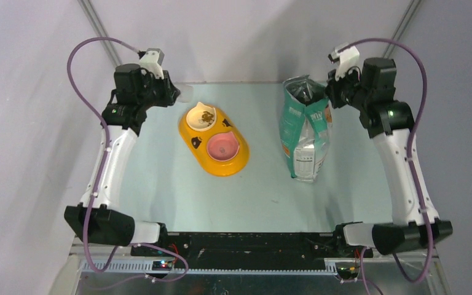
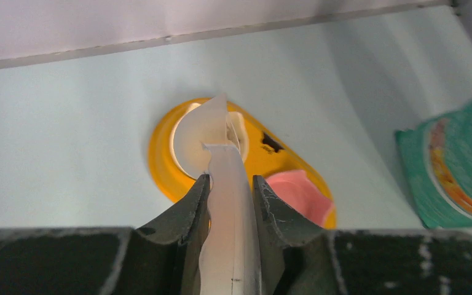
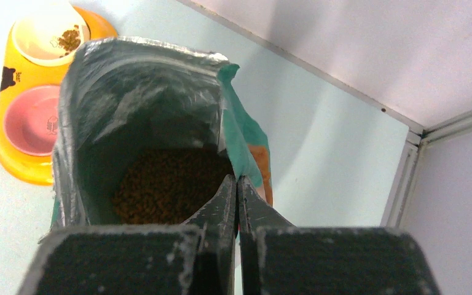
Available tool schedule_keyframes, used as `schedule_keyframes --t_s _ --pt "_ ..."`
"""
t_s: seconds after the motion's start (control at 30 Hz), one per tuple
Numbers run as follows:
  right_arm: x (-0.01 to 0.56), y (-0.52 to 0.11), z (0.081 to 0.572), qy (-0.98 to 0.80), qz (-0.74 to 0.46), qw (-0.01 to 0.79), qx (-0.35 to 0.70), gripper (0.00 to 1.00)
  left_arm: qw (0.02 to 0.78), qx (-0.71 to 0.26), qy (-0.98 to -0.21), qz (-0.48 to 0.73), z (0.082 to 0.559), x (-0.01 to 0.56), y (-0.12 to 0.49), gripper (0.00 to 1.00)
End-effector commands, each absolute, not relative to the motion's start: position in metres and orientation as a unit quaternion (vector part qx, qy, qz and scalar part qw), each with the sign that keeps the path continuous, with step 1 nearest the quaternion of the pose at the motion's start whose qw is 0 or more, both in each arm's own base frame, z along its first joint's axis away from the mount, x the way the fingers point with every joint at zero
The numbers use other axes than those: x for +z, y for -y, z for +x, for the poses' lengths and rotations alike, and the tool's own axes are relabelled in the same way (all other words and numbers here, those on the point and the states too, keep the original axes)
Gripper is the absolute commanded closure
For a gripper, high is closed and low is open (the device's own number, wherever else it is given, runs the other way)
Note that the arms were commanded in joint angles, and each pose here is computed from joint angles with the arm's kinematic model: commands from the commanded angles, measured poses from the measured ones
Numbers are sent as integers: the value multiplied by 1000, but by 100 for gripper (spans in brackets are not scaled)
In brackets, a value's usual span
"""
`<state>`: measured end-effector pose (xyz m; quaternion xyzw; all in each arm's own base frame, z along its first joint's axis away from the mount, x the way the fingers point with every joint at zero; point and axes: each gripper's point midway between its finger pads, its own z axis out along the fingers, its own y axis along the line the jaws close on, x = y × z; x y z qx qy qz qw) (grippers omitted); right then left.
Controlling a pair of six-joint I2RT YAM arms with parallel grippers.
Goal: Serve the pet food
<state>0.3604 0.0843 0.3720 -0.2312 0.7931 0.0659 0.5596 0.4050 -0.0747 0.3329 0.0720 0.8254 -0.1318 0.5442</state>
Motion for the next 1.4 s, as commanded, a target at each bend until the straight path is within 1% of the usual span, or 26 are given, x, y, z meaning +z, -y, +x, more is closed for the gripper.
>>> schedule_keyframes --t_s 0.0,0.03,0.13,0.23,0.37,0.5,0.67,0.8,1.1,1.17,1.2,1.23,1.27,1.3,1.33,1.37 --pt "455 -86 412 -706 -245 662 58 100 546 -211 -795 160 364 364 110 100" --pt "458 -88 415 -703 -247 664 62 100 536 -235 -791 177 355 364 118 100" --pt "471 -104 423 -693 -256 668 88 100 526 -264 -785 195 334 368 129 100" --pt "471 -133 410 -685 -286 661 111 100 509 -297 -781 208 316 368 139 100" --pt "455 -172 373 -673 -340 642 138 100 495 -321 -774 231 298 368 147 100" --pt "437 -195 337 -669 -374 623 157 100 491 -370 -742 268 274 383 164 100" --pt "398 -203 319 -689 -393 585 170 100 487 -449 -681 313 237 412 193 100" --pt "378 -206 314 -701 -395 565 182 100 456 -493 -666 325 215 418 211 100" --pt "379 -229 308 -692 -412 558 200 100 462 -472 -678 323 228 432 236 100" --pt "380 -231 307 -691 -412 558 202 100 472 -444 -685 332 235 430 241 100" --pt "380 -232 308 -692 -410 558 203 100 488 -413 -692 336 247 427 240 100" --pt "381 -233 308 -693 -409 558 204 100 478 -404 -698 349 243 419 246 100" --pt "382 -233 310 -694 -404 560 203 100 494 -367 -703 357 255 415 246 100" --pt "382 -233 310 -696 -401 559 204 100 490 -357 -705 368 253 410 251 100" --pt "383 -232 311 -697 -399 560 202 100 500 -327 -713 367 264 404 250 100" --pt "383 -232 312 -699 -396 560 203 100 501 -317 -715 370 265 402 255 100"
